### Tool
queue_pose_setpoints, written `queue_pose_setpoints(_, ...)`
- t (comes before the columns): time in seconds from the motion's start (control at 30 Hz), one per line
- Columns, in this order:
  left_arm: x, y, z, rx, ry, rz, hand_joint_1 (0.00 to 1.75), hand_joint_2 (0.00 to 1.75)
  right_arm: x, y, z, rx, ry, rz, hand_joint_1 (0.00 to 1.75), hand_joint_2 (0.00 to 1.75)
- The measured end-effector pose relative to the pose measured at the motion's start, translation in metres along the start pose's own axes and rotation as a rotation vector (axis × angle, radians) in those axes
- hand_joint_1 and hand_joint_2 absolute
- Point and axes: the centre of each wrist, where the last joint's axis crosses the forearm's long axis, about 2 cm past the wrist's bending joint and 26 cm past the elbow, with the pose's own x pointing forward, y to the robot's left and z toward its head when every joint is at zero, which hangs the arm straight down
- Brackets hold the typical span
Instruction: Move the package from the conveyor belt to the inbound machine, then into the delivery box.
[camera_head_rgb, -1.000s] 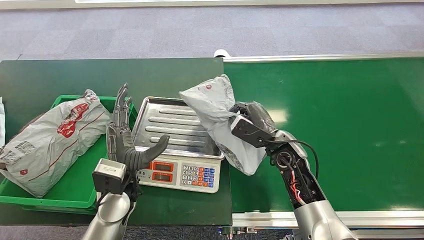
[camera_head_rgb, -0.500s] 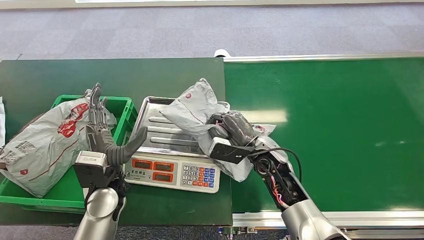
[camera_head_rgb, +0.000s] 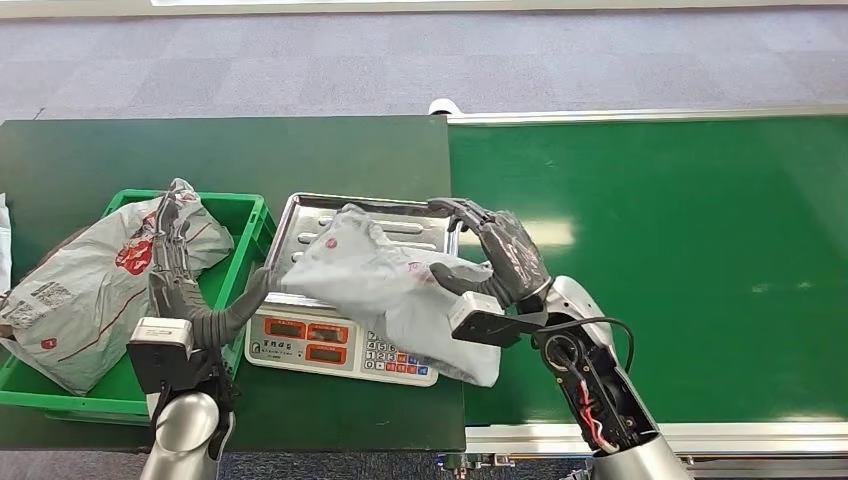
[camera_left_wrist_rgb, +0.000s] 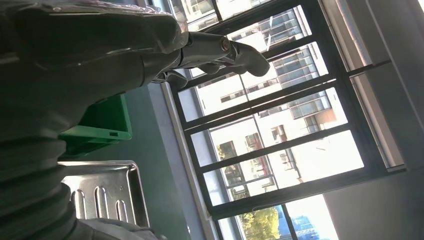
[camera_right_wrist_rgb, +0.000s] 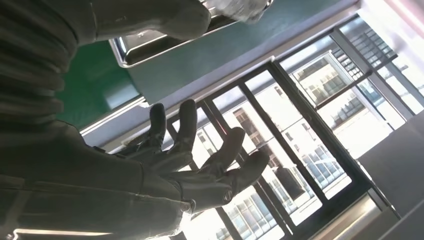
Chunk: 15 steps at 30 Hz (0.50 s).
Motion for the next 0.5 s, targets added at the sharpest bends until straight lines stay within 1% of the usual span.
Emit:
queue_pose_setpoints(0.1, 0.000, 0.003, 0.004, -0.021, 0.007, 0.007, 0.00, 1.75, 0.000, -0.008, 0.021, -0.062, 0.006, -0.005, 0.00, 1.75)
queue_pose_setpoints(0.2, 0.001, 0.001, 0.006, -0.061, 0.008, 0.019, 0.00, 1.75, 0.000, -0.016, 0.033, -0.112, 0.008, -0.028, 0.00, 1.75)
queue_pose_setpoints(0.3, 0.005, -0.007, 0.007, -0.138, 0.008, 0.036, 0.00, 1.75, 0.001, -0.022, 0.042, -0.148, 0.006, -0.024, 0.00, 1.75)
queue_pose_setpoints(0.4, 0.010, -0.021, 0.009, -0.268, 0.023, 0.031, 0.00, 1.75, 0.002, -0.024, 0.049, -0.167, -0.004, -0.009, 0.00, 1.75)
queue_pose_setpoints(0.5, 0.016, -0.044, 0.007, -0.479, 0.060, -0.046, 0.00, 1.75, 0.005, -0.026, 0.052, -0.183, -0.023, 0.000, 0.00, 1.75)
